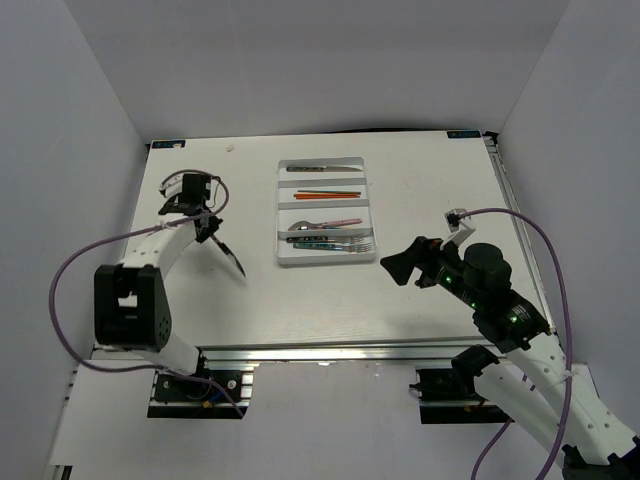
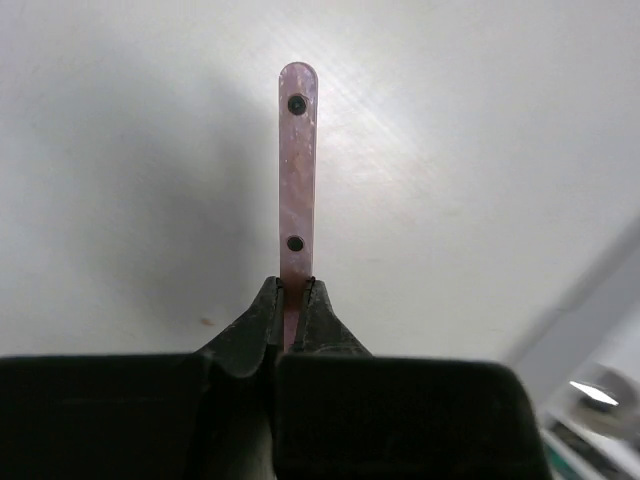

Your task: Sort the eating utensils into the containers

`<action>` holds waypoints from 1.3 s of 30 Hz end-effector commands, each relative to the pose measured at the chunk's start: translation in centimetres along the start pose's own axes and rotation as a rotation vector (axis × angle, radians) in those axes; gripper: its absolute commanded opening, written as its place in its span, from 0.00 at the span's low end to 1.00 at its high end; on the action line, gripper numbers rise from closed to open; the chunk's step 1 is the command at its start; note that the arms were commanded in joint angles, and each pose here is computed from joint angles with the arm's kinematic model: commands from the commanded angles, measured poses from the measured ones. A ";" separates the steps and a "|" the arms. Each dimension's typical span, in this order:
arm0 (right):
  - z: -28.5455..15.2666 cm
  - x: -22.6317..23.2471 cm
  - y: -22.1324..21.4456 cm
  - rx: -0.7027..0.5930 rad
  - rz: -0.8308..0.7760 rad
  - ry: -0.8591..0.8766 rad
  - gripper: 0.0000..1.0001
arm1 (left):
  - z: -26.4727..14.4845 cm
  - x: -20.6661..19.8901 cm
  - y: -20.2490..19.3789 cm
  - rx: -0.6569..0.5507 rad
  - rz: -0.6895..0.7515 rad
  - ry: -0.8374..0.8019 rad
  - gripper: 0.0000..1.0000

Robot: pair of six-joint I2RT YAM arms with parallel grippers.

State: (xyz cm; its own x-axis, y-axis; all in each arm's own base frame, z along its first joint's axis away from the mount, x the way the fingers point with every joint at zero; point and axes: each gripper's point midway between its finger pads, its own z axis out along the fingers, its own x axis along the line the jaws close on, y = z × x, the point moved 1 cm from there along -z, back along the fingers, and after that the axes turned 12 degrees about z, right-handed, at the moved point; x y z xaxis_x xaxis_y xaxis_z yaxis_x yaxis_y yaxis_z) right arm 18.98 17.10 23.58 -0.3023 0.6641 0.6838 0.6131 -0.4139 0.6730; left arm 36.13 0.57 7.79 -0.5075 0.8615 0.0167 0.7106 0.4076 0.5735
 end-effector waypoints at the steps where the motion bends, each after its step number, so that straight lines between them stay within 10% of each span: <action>1: 0.0 -0.3 1.1 -0.055 -0.011 -0.027 0.89 | -6.1 -2.8 6.9 -0.221 -0.230 -0.212 0.00; 17: -0.7 -0.4 3.3 -0.141 0.020 -0.097 0.89 | -11.5 -21.8 15.3 -0.556 -0.923 -0.547 0.00; 39: 0.7 -2.4 3.5 -0.152 -0.095 -0.163 0.89 | -1.5 -34.8 13.4 -0.613 -1.037 -0.595 0.00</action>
State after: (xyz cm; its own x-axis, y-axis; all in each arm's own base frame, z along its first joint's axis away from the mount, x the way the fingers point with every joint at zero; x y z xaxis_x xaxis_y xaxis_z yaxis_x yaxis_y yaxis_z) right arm 21.88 14.17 22.16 -0.1741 0.8054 0.5666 0.5150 -0.4160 0.7495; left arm 62.11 -23.55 12.15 -0.3572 0.3618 -0.8611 -0.2281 0.8602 0.4561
